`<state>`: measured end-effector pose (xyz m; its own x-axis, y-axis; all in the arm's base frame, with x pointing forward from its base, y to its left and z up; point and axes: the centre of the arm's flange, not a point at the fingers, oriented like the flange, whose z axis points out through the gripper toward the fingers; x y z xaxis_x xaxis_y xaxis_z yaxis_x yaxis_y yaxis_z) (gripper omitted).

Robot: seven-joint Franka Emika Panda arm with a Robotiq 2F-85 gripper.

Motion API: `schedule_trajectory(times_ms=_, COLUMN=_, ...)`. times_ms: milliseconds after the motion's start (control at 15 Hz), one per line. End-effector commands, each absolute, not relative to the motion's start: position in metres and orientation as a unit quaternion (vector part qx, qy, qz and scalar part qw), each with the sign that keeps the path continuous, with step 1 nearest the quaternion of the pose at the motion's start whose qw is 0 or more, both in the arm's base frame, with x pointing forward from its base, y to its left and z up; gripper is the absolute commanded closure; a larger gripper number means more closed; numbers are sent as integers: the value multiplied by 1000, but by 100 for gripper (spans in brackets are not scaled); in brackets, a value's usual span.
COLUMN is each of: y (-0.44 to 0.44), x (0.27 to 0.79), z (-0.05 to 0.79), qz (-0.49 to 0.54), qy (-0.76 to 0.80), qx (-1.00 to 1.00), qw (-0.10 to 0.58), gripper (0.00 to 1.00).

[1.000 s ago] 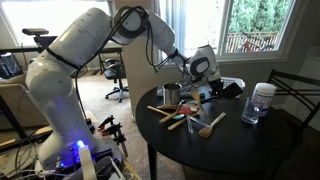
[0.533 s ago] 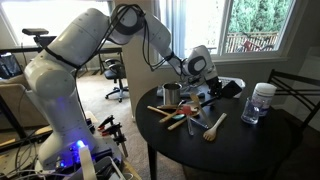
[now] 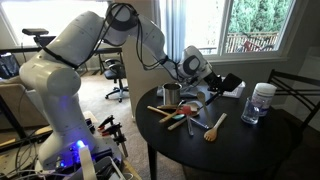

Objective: Put the black spatula in the silver tin

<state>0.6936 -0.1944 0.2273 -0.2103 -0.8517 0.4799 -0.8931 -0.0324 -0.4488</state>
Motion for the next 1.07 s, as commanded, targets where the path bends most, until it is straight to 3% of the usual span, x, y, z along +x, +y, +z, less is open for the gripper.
schedule_trajectory(times_ms=0, y=-182, x=678, z=228, qz=417, qy=-688, qx=593, qw=33, gripper=92)
schedule_trajectory(times_ms=667, y=-168, x=681, z=224, qz=490, qy=-668, qx=557, qw=62, gripper=92)
schedule_trajectory(times_ms=1000, y=-158, x=671, z=211, qz=375, qy=-658, qx=647, qw=96, gripper=92)
